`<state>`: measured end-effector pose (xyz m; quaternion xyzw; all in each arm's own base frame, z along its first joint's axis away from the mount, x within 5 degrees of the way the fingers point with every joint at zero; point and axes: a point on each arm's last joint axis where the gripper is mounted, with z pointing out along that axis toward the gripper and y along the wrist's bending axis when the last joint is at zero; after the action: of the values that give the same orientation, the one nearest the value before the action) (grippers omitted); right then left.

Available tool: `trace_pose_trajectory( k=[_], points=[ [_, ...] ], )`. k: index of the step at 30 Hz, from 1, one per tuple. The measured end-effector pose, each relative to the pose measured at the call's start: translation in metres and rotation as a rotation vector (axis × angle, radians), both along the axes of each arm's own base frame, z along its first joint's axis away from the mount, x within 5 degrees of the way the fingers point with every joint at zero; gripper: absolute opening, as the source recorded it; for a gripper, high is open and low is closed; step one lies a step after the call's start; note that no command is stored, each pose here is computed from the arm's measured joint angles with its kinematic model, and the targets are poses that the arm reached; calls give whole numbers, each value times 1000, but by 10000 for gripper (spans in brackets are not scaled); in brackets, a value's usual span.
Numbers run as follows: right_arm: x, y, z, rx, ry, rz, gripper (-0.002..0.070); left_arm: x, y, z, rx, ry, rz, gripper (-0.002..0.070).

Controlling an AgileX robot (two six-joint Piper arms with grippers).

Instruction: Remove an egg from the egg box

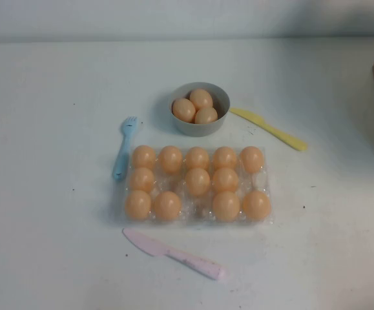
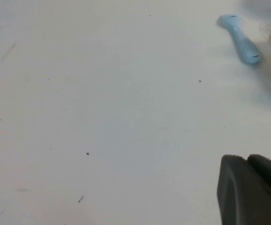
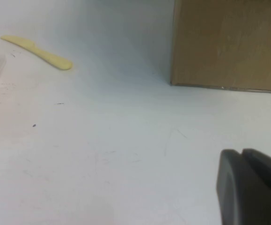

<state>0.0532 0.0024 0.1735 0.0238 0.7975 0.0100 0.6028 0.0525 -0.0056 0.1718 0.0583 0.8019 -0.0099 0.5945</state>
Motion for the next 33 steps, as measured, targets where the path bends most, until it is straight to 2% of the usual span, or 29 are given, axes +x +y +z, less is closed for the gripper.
trace_pose_trajectory(
  k=[13, 16, 19, 22, 24, 26, 27, 29, 33],
  points=[
    [0, 0, 0, 0, 0, 0, -17, 0, 0, 0, -8, -2, 0, -3],
    [0, 0, 0, 0, 0, 0, -17, 0, 0, 2, -55, -14, 12, -3],
    [0, 0, 0, 0, 0, 0, -17, 1, -2, 6, -257, -47, 43, -3],
    [0, 0, 0, 0, 0, 0, -17, 3, -5, 15, -618, -89, 86, -3],
    [0, 0, 0, 0, 0, 0, -17, 3, -5, 21, -923, -111, 119, -3],
    [0, 0, 0, 0, 0, 0, -17, 4, -4, 24, -1063, -128, 134, -3],
    [0, 0, 0, 0, 0, 0, -17, 4, -3, 27, -1119, -151, 142, -3],
    [0, 0, 0, 0, 0, 0, -17, 4, 0, 30, -1149, -196, 148, -3],
    [0, 0, 0, 0, 0, 0, -17, 4, 3, 34, -1156, -254, 154, -3]
  ],
)
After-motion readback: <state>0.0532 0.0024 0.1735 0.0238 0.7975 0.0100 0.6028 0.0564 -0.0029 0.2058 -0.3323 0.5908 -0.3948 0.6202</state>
